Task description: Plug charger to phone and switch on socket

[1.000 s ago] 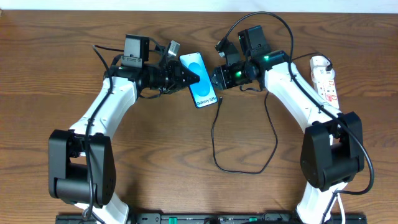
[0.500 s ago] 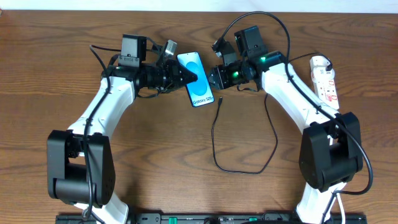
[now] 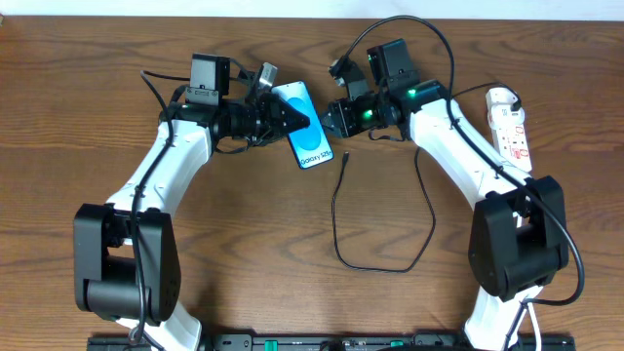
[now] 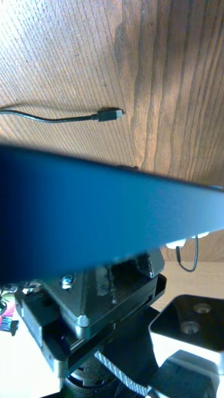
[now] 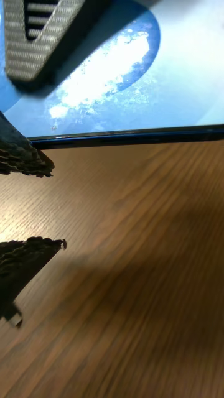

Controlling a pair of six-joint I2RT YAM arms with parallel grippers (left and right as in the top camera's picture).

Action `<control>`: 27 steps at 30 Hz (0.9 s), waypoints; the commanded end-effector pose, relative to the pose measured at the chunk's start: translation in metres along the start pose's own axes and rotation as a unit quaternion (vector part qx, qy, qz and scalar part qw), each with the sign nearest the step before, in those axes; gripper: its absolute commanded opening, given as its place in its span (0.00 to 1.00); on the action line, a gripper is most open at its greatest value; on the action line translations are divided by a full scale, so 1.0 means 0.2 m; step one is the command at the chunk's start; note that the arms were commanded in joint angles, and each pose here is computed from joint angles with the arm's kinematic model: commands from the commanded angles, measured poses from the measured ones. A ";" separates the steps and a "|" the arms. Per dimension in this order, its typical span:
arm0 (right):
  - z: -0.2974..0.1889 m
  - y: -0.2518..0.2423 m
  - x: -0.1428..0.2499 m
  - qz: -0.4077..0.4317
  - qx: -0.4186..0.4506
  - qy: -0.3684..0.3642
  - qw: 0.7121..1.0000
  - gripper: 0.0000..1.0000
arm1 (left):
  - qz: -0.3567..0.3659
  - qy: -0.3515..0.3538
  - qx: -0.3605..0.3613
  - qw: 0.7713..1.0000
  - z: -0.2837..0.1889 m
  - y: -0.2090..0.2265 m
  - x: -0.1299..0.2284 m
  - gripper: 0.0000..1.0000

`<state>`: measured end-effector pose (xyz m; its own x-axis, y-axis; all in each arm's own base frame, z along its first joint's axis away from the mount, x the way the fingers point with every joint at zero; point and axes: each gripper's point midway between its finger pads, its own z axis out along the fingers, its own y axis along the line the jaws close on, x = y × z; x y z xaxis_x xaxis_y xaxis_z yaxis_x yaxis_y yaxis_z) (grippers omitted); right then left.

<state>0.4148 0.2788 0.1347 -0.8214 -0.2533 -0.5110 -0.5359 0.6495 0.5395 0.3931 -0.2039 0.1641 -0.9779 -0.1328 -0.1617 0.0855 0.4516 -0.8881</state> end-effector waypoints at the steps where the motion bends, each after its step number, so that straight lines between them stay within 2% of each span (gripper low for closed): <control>1: 0.01 0.42 0.00 -0.048 -0.130 0.010 0.990 0.34 | 0.009 0.006 0.001 1.000 0.03 -0.03 0.02 0.08; 14: 0.05 0.45 0.02 -0.047 -0.117 0.017 0.992 0.35 | 0.001 0.004 0.002 1.000 0.03 -0.03 0.01 0.07; 18: 0.05 0.32 0.04 -0.022 -0.060 0.023 0.998 0.36 | 0.015 -0.014 0.026 0.999 -0.03 -0.05 -0.06 0.07; 21: 0.04 0.18 0.05 0.038 0.011 0.027 0.999 0.36 | 0.009 -0.036 0.052 0.998 -0.12 -0.07 -0.14 0.07; 24: 0.01 0.01 0.09 0.114 0.094 0.029 0.989 0.38 | 0.005 -0.055 0.079 0.995 -0.21 -0.09 -0.21 0.07; 27: 0.00 -0.05 0.14 0.140 0.124 0.042 0.981 0.38 | 0.001 -0.066 0.102 0.993 -0.29 -0.11 -0.25 0.07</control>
<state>0.3820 0.2824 0.1081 -0.9324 -0.1990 -0.3016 -0.3358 0.7857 0.5195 0.4333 -0.1643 0.2008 -0.9312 -0.2543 -0.2611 0.1617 0.3538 -0.9212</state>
